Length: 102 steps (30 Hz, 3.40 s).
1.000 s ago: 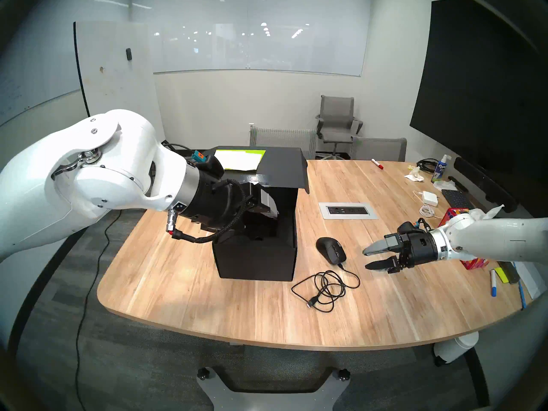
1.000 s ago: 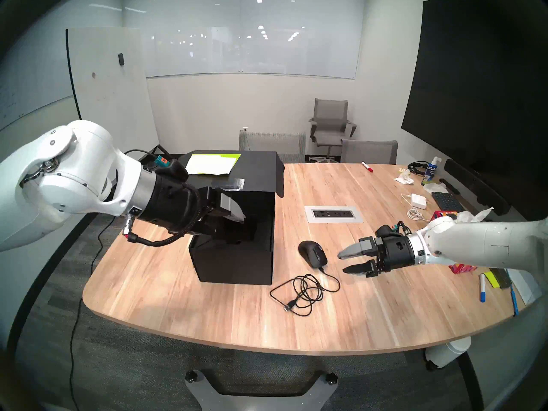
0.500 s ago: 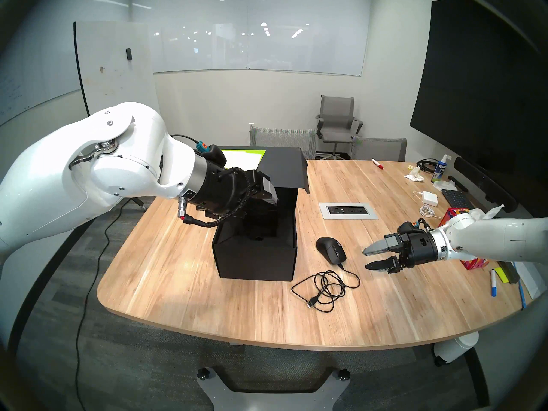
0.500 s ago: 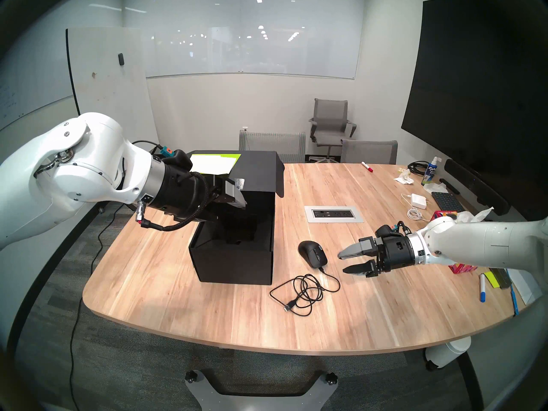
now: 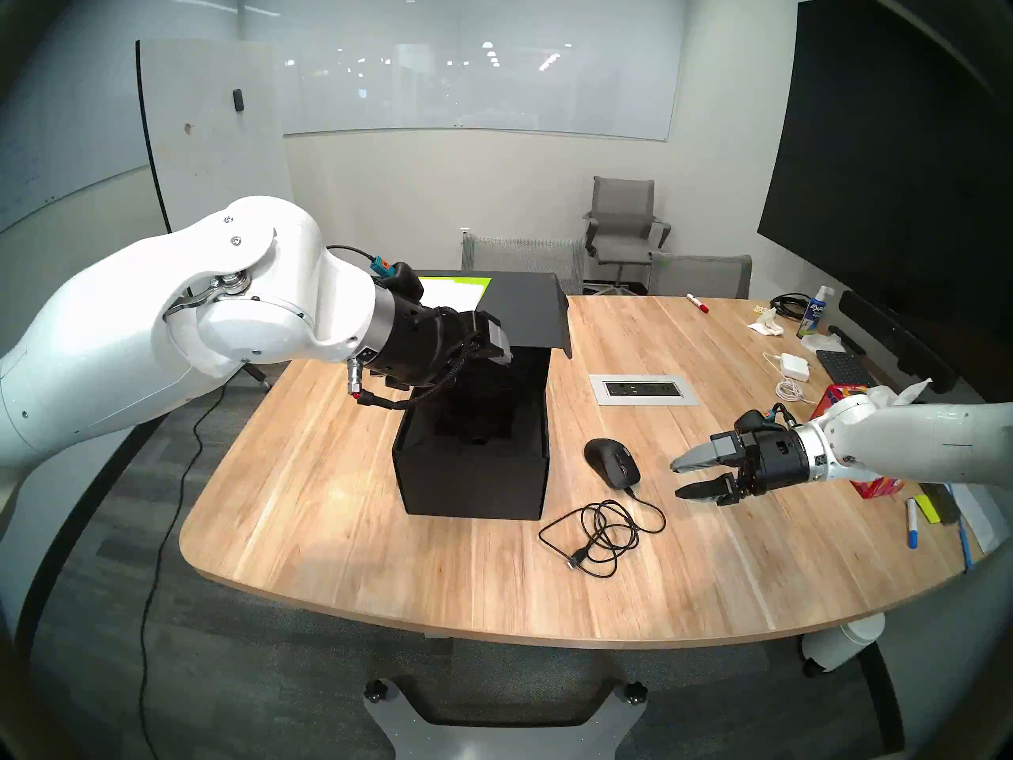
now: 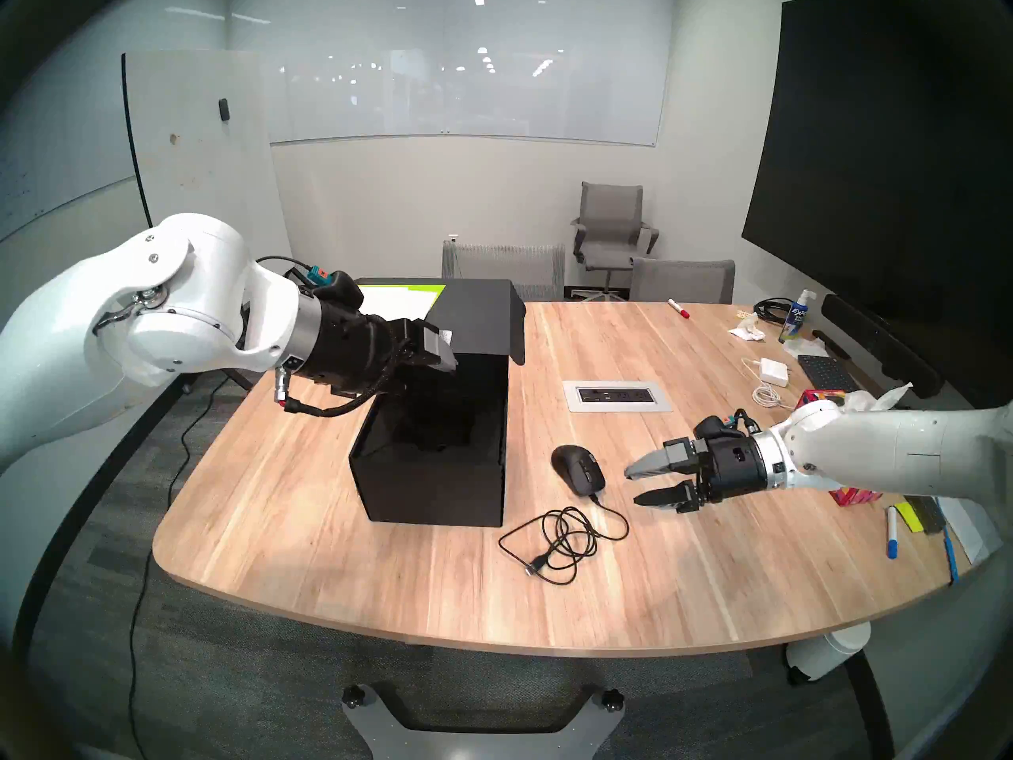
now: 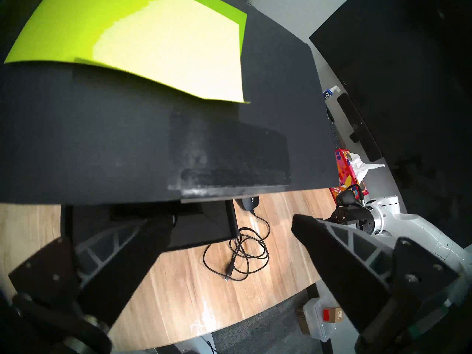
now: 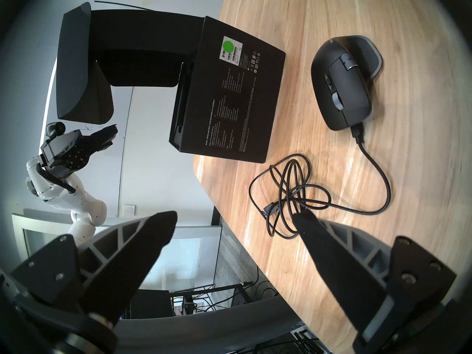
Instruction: Open the box and place the mouse inside
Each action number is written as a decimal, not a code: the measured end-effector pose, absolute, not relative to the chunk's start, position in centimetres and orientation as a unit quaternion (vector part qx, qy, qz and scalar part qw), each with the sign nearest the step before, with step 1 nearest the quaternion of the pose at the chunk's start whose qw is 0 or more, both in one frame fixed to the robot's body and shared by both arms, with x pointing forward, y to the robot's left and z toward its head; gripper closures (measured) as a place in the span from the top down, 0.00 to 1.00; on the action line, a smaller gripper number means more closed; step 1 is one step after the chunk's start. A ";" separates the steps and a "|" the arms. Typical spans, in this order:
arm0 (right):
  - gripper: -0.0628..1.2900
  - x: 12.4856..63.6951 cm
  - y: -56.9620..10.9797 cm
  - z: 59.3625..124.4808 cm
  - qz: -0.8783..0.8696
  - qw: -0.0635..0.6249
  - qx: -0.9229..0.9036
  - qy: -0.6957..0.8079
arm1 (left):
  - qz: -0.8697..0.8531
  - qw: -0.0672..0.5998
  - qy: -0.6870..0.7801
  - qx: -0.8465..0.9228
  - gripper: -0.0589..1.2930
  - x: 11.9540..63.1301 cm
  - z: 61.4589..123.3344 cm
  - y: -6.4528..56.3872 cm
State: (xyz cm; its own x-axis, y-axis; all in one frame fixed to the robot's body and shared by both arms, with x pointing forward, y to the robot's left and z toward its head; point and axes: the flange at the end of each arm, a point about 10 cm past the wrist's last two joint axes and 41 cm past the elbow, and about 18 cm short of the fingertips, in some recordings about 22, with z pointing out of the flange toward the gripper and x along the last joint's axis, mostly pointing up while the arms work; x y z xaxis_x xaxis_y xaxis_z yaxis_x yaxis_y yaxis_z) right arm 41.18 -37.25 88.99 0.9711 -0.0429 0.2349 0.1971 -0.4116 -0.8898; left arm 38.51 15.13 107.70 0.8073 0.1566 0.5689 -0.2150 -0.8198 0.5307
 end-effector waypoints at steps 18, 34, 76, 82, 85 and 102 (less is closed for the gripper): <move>0.96 41.2 -37.3 89.0 -0.111 0.540 -0.833 -0.046 | 0.311 0.316 0.007 0.897 0.98 39.8 109.4 14.2; 0.96 41.2 -37.3 89.0 -0.111 0.540 -0.833 -0.046 | 0.318 0.315 0.055 0.893 0.98 43.2 110.6 13.5; 0.96 41.2 -37.3 89.0 -0.111 0.540 -0.833 -0.046 | 0.300 0.357 0.097 0.879 0.98 48.7 113.5 11.7; 0.96 41.2 -37.3 89.0 -0.111 0.540 -0.833 -0.046 | 0.293 0.359 0.104 0.880 0.98 49.4 113.4 12.5; 0.96 41.2 -37.3 89.0 -0.111 0.540 -0.833 -0.046 | 0.291 0.360 0.111 0.880 0.98 49.9 113.3 12.6; 0.96 41.2 -37.3 89.0 -0.111 0.541 -0.833 -0.046 | 0.299 0.357 0.161 0.870 0.98 53.6 112.7 10.7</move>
State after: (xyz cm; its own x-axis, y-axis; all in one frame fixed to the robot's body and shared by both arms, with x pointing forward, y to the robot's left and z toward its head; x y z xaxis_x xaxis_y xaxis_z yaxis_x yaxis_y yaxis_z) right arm 41.19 -37.27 89.03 0.9709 -0.0432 0.2354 0.1974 -0.4114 -0.8898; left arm 53.59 10.72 112.66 0.7695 0.4941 0.4047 0.0677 -0.6932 0.7175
